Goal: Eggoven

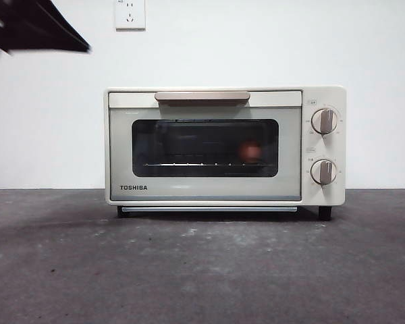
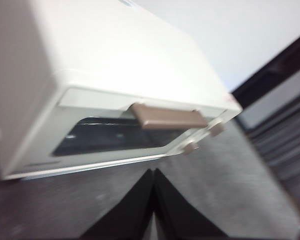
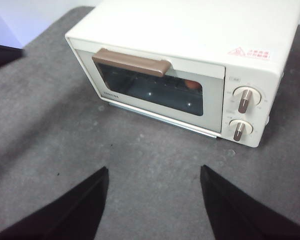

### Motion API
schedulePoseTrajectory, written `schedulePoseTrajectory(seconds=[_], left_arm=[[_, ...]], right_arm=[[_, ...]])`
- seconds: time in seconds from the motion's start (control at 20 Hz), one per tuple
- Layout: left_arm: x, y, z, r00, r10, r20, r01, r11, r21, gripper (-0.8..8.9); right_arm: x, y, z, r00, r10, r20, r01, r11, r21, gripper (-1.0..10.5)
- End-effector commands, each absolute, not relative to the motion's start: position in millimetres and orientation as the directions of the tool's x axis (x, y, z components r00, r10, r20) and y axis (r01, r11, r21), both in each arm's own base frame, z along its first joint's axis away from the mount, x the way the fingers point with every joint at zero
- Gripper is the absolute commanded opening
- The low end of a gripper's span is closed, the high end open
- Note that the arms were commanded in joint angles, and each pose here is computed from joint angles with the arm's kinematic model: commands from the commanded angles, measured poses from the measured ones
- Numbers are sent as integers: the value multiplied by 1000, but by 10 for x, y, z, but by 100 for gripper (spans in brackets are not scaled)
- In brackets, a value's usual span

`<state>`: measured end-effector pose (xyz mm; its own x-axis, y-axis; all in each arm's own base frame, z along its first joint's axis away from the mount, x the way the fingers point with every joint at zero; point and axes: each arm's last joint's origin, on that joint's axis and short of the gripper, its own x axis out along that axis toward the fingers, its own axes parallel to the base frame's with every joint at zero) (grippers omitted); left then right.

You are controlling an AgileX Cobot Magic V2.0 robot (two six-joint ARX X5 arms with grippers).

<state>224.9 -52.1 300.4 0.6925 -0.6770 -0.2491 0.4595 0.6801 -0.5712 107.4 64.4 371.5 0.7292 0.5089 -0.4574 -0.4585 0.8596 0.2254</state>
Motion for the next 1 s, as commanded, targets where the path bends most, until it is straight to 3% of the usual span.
schedulePoseTrajectory(seconds=[0.05,0.5,0.75,1.0], left_arm=[[2006,-485,3143,744,-608,-278,473,773,-424,7],[1312,-346,3357,817,-516,-258,427,842,-330,7],[1162,-318,3356,815,-513,-269,427,846,-320,7],[1136,-313,3340,810,-512,-285,424,848,-319,7]], right_arm=[[1128,685,3742,724,514,-461,-463,856,229,287],[1291,792,3598,669,522,-529,-469,849,244,213],[1314,807,3505,653,516,-554,-464,851,245,21],[1319,815,3459,638,526,-563,-472,844,254,5]])
